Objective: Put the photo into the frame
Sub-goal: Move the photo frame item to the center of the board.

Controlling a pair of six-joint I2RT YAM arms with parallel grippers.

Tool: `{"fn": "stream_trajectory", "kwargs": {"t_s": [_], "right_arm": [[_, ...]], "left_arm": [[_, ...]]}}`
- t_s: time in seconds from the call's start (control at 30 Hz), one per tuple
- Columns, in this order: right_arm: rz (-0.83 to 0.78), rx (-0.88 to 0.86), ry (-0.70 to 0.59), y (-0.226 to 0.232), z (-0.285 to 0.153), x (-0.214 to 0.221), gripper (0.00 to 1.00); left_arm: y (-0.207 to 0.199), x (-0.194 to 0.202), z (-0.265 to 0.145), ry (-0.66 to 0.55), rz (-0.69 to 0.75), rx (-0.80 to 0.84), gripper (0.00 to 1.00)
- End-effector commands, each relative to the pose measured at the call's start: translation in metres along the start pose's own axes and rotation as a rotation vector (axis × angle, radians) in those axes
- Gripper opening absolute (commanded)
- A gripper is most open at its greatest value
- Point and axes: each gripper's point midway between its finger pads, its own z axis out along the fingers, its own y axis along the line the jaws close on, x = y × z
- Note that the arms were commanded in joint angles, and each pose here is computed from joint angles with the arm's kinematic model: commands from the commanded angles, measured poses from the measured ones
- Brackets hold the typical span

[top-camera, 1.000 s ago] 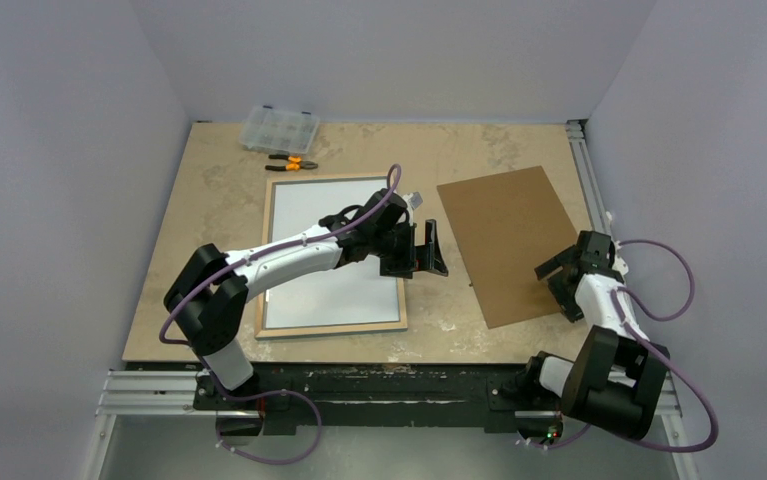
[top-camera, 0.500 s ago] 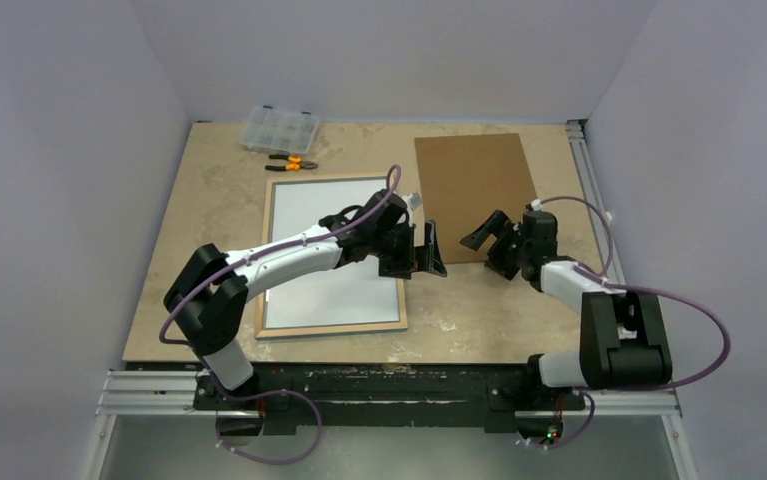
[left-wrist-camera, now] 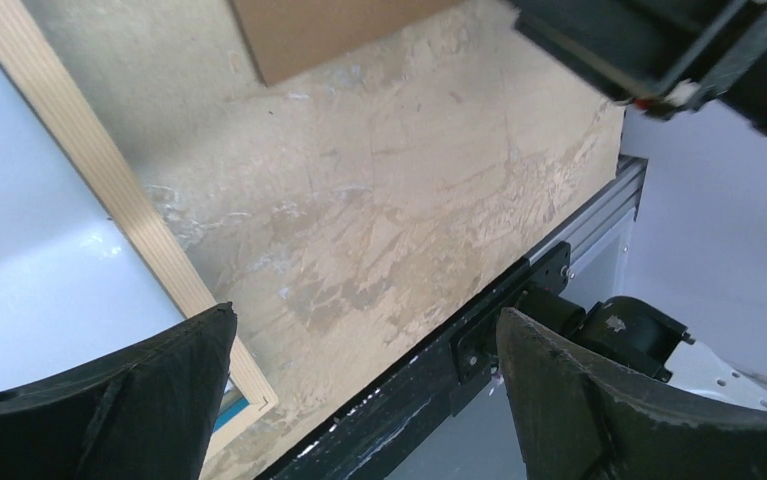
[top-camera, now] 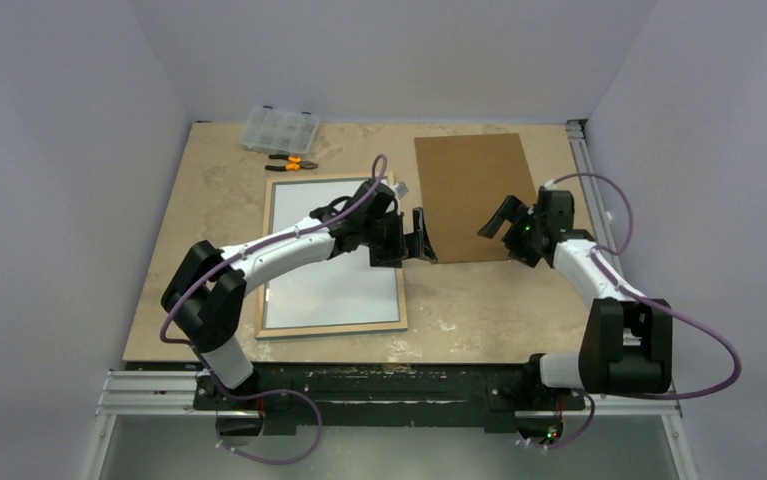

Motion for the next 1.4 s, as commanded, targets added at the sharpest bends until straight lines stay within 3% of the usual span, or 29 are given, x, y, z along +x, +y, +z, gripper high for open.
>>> {"fn": "stream_trajectory", "kwargs": {"t_s": [0.0,0.13,0.33,0.63,1.1,1.37], "right_arm": [[0.065,0.24,-0.087,-0.07,-0.01,-0.059,0.99],[0.207,0.344,-0.124,-0.112,-0.011,-0.082,0.98],[0.252,0.446,-0.183,-0.133,-0.011,-0.101,0.98],[0.28,0.386,-0.12,-0.139,0.023,-0.104,0.98],[0.328,0.136,0.081,-0.113,0.059,-0.049,0.96],[0.275,0.071,0.171,-0.093,0.055,-0.005,0.95]], "left_arm": [[-0.023,-0.035,0.005,-0.066,-0.005,0.072,0.98],[-0.015,-0.045,0.027,-0.073,-0.038,0.014,0.98],[-0.003,-0.061,0.048,-0.109,-0.058,-0.05,0.98],[0.007,-0.078,0.075,-0.111,-0.055,-0.113,0.97],[0.02,-0.078,0.13,-0.016,-0.111,-0.124,0.96],[0.011,-0.076,0.127,0.002,-0.1,-0.061,0.94]]}}
